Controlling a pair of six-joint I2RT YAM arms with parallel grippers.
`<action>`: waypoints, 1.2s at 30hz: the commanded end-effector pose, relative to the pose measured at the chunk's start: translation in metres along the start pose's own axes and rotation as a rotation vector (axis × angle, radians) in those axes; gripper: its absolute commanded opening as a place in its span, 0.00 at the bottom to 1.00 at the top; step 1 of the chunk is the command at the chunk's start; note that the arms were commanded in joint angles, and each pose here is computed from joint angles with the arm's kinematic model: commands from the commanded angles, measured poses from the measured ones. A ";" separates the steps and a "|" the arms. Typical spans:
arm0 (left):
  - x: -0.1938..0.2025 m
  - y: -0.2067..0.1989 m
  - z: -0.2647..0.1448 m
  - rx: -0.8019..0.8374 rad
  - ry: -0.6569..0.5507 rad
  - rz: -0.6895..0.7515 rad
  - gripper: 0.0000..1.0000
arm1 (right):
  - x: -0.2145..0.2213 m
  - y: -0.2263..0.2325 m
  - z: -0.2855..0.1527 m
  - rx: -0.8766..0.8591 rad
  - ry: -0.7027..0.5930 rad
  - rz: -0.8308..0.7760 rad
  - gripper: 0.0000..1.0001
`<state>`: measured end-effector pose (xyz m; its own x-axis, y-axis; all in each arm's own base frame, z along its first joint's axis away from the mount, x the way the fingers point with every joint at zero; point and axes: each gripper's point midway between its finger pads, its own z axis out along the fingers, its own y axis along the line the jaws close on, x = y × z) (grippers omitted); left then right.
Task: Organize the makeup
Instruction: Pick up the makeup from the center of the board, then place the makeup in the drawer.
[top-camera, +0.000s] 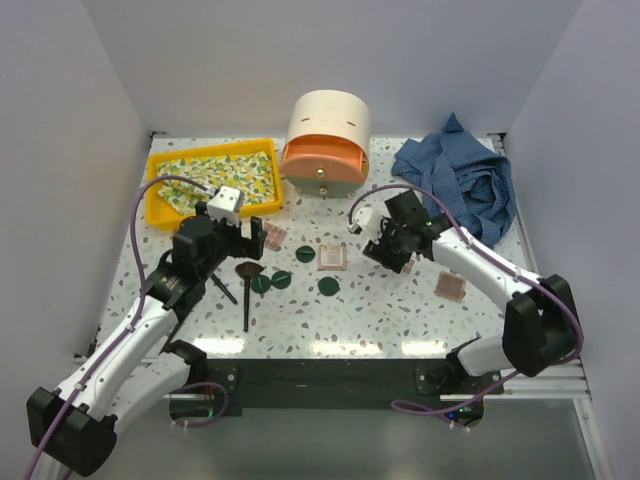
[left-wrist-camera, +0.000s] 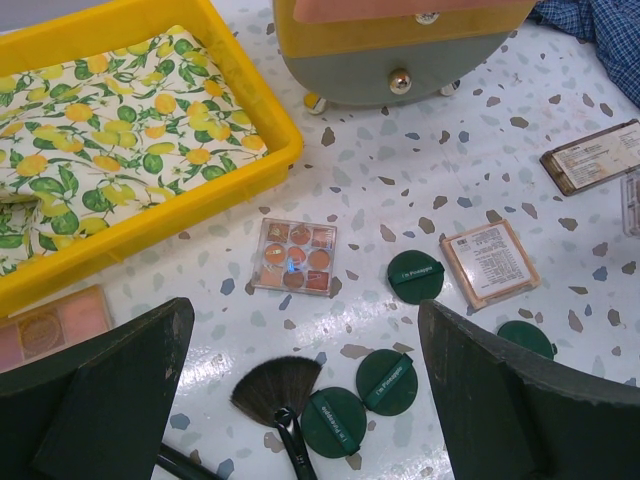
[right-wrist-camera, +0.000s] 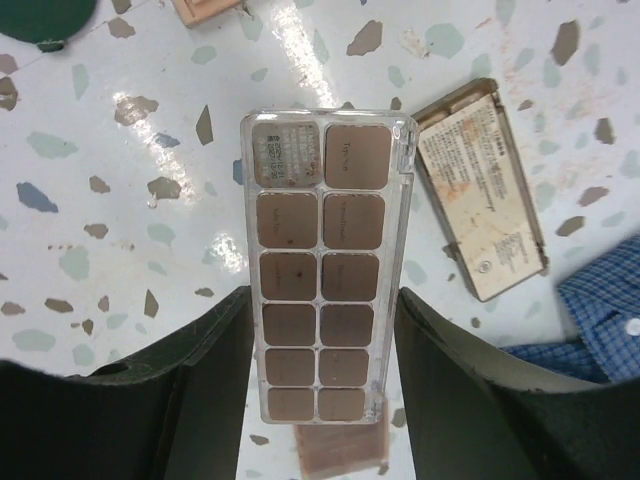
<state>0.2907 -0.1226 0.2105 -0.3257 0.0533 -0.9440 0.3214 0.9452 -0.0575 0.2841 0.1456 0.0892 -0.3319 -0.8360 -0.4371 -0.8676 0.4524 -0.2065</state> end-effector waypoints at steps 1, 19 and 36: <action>-0.009 0.004 -0.001 -0.012 -0.038 0.021 1.00 | -0.023 -0.011 -0.042 0.027 -0.072 -0.134 0.08; -0.006 0.005 0.000 -0.020 -0.027 0.022 1.00 | -0.104 -0.032 -0.133 0.043 -0.279 -0.279 0.07; 0.000 0.014 0.003 -0.071 -0.006 0.030 1.00 | -0.287 -0.141 -0.138 0.411 -0.475 -0.370 0.11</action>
<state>0.2930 -0.1164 0.2060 -0.3334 0.0602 -0.9409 0.2887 0.9565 -0.0411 0.4260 0.2698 0.3107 0.1540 -0.8023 -0.5767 -0.7813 0.2584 -0.5681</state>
